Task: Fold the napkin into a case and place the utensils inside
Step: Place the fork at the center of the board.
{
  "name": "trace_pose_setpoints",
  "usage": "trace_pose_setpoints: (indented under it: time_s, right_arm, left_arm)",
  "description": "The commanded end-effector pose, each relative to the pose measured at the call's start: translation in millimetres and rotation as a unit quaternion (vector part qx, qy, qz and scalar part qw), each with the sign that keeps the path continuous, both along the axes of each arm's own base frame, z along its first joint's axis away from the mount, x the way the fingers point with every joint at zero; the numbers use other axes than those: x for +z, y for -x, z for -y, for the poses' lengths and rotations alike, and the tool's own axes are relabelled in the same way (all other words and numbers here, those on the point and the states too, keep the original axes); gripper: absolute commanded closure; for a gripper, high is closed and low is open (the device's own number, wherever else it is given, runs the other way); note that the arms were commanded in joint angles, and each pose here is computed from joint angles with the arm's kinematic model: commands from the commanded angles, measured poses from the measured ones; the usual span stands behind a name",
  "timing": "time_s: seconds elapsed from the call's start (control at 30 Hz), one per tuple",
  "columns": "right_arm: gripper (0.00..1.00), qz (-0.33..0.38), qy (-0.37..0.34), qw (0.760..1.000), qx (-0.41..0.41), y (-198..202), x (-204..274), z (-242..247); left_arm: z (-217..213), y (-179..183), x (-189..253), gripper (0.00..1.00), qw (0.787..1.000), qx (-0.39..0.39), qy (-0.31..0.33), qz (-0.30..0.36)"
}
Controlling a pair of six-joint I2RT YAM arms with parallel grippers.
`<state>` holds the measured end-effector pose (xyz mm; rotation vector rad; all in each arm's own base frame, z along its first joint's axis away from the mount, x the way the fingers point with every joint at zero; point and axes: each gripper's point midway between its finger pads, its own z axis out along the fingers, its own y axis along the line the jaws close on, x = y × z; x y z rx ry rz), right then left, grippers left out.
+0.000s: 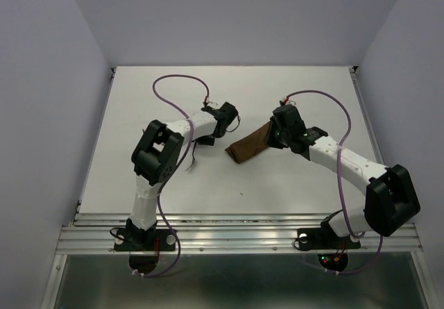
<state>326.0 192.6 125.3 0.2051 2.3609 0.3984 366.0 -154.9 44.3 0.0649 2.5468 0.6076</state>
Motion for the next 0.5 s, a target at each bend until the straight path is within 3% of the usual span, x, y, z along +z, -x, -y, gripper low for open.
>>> trace_pose_setpoints:
  time_s: [0.0, 0.07, 0.33, 0.47]
  right_arm:
    - [0.77, 0.020, -0.010, 1.000, -0.012, -1, 14, 3]
    - [0.77, 0.021, -0.010, 1.000, -0.013, -1, 14, 4]
    - [0.77, 0.020, -0.010, 1.000, -0.013, 0, 14, 4]
    - [0.77, 0.020, -0.012, 1.000, -0.012, 0, 14, 4]
  left_arm:
    - [-9, 9, 8, 0.28, 0.994, 0.010, -0.108, 0.012]
    - [7, 10, 11, 0.23, 0.995, -0.003, -0.100, 0.017]
    - [28, 9, 49, 0.26, 0.999, -0.019, -0.005, 0.048]
    - [41, 12, 48, 0.31, 0.994, -0.041, 0.099, 0.027]
